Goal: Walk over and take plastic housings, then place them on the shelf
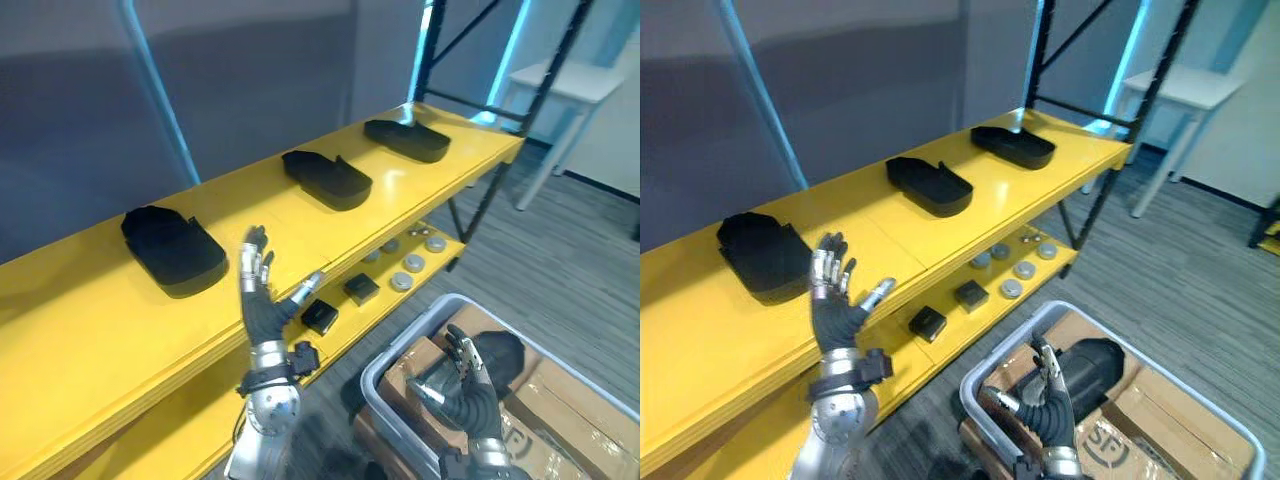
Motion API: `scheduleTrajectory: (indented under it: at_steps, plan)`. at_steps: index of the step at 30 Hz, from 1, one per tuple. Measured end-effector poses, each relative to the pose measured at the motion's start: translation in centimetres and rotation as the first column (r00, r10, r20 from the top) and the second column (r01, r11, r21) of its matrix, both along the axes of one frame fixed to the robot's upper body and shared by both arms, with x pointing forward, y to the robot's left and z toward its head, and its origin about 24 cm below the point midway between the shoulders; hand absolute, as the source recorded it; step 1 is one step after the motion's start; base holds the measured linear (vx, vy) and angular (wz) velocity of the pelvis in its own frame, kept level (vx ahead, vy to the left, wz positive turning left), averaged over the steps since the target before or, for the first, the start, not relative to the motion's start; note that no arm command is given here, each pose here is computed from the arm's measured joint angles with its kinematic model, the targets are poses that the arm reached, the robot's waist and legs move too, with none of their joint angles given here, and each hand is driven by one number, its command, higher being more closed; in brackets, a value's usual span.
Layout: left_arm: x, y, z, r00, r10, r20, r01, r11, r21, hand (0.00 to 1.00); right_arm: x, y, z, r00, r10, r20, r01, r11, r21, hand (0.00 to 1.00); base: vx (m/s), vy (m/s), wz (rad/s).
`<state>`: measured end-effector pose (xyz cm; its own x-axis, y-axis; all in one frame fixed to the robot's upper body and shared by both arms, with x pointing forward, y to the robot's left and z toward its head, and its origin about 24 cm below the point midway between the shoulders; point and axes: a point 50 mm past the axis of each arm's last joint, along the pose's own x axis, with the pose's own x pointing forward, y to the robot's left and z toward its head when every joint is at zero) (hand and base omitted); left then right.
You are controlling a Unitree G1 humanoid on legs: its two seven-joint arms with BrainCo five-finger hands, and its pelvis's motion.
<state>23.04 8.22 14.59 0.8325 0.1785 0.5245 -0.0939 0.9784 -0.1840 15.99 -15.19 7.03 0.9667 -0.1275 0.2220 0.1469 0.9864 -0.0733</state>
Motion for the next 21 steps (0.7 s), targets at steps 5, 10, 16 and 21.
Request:
scheduleTrajectory:
  at_steps: [5, 10, 16, 21]
  plan:
    - [1.5, -0.4, -3.1, 0.989, -0.041, -0.144, 0.047, 0.998, 0.039, 0.00, 3.4, 0.0, -0.4, 0.999, -0.026, 0.032, 0.024, 0.998, 0.057, 0.00, -0.23, 0.129, -2.00]
    - [1.9, -1.4, -5.6, 0.959, -0.112, -0.260, 0.132, 0.989, 0.062, 0.00, 3.7, -0.4, -1.5, 0.998, -0.055, -0.013, 0.055, 0.997, 0.046, 0.00, -0.13, -0.180, -0.85]
    - [2.1, -3.1, -9.3, 0.887, -0.178, -0.426, 0.239, 0.966, 0.094, 0.00, 3.7, -1.7, -3.8, 0.988, -0.104, -0.116, 0.105, 0.994, 0.006, 0.00, -0.02, -0.275, -0.43]
    - [2.3, 2.2, -13.9, 0.798, 0.059, -0.600, 0.024, 0.991, 0.129, 0.00, 4.7, -1.9, -5.1, 0.980, -0.106, -0.170, 0.099, 0.994, -0.052, 0.00, 0.00, -0.103, -0.13]
